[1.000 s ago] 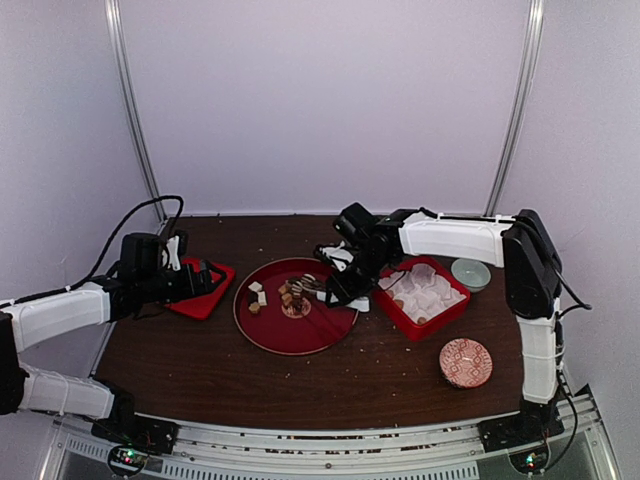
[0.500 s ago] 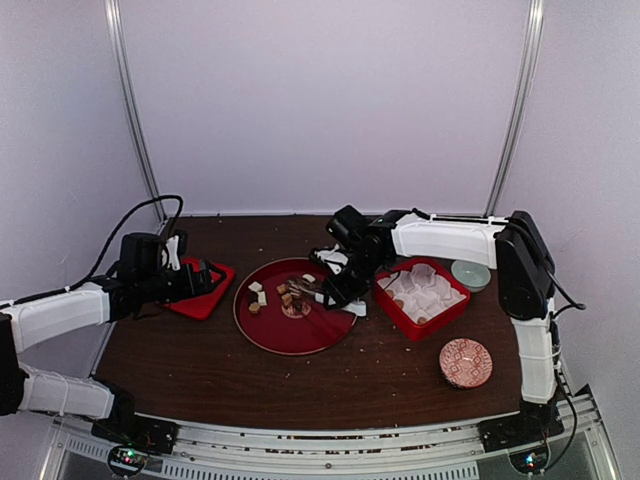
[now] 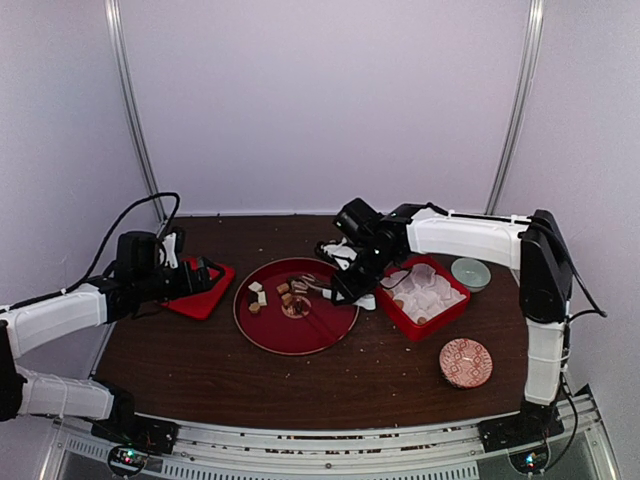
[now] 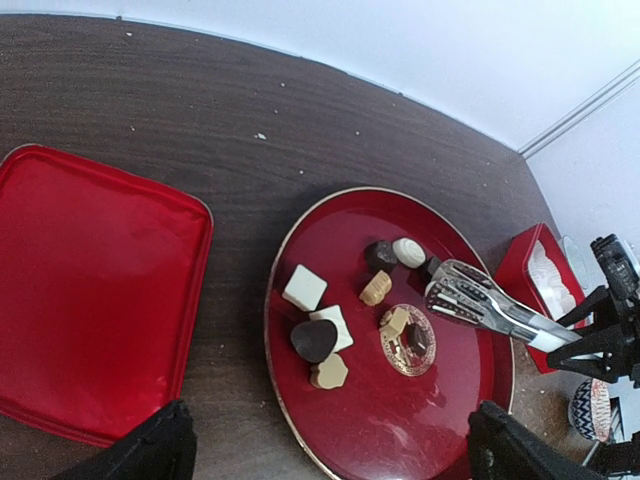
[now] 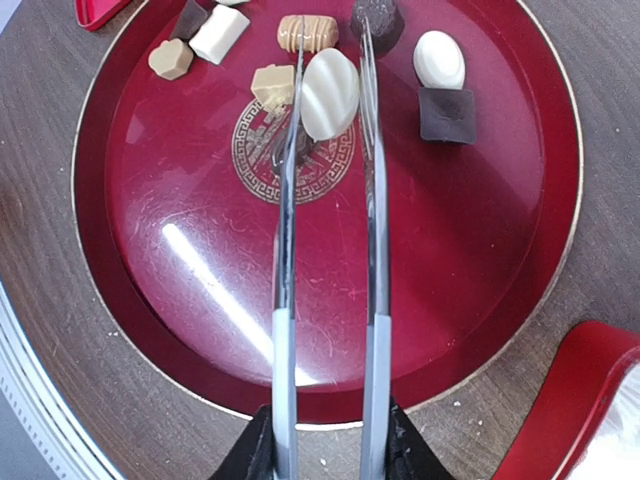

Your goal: Pack the chocolate

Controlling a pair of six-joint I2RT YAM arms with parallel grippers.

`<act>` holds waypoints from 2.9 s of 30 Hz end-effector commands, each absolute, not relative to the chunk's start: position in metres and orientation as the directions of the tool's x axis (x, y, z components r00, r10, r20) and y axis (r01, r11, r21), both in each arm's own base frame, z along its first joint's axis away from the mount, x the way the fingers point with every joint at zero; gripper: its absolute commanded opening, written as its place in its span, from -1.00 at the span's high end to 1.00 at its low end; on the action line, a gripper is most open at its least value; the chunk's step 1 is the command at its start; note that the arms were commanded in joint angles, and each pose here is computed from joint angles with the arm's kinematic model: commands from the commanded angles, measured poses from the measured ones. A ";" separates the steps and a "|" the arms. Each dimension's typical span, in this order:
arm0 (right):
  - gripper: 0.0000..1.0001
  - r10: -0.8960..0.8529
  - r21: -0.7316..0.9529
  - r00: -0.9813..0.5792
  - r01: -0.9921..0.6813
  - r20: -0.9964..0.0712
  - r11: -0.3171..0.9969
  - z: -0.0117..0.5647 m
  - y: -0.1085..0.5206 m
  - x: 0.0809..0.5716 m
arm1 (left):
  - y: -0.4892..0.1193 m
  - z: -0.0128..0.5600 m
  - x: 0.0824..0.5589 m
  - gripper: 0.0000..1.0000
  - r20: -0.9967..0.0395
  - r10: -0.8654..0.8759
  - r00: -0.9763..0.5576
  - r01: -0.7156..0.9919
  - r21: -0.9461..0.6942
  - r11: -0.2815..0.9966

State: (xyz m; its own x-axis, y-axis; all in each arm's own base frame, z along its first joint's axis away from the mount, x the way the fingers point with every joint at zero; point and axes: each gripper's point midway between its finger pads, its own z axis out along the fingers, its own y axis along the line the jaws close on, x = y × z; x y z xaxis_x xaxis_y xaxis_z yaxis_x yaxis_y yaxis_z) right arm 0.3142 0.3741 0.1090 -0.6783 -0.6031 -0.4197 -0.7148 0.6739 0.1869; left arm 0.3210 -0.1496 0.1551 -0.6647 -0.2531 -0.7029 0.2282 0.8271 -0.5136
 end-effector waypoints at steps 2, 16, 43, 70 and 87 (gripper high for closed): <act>0.54 -0.563 0.184 -0.655 -0.718 -0.505 0.671 0.143 0.371 0.314 | -0.150 0.170 0.324 -0.94 -0.731 -0.266 -0.629 0.247 -0.513 0.822; 0.54 -0.343 0.227 -0.710 -0.576 -0.615 0.785 0.185 0.259 0.298 | -0.151 0.172 0.325 -0.94 -0.730 -0.267 -0.630 0.250 -0.515 0.820; 0.48 -0.149 0.233 -0.842 -0.307 -0.518 0.923 0.117 0.152 0.317 | -0.154 0.173 0.331 -0.94 -0.726 -0.258 -0.638 0.252 -0.513 0.820; 0.24 -0.270 0.237 -0.726 -0.513 -0.632 0.825 0.189 0.217 0.300 | -0.154 0.170 0.329 -0.94 -0.722 -0.270 -0.638 0.250 -0.525 0.814; 0.26 -0.461 0.212 -0.685 -0.660 -0.564 0.721 0.150 0.332 0.301 | -0.153 0.166 0.325 -0.94 -0.720 -0.272 -0.638 0.245 -0.525 0.815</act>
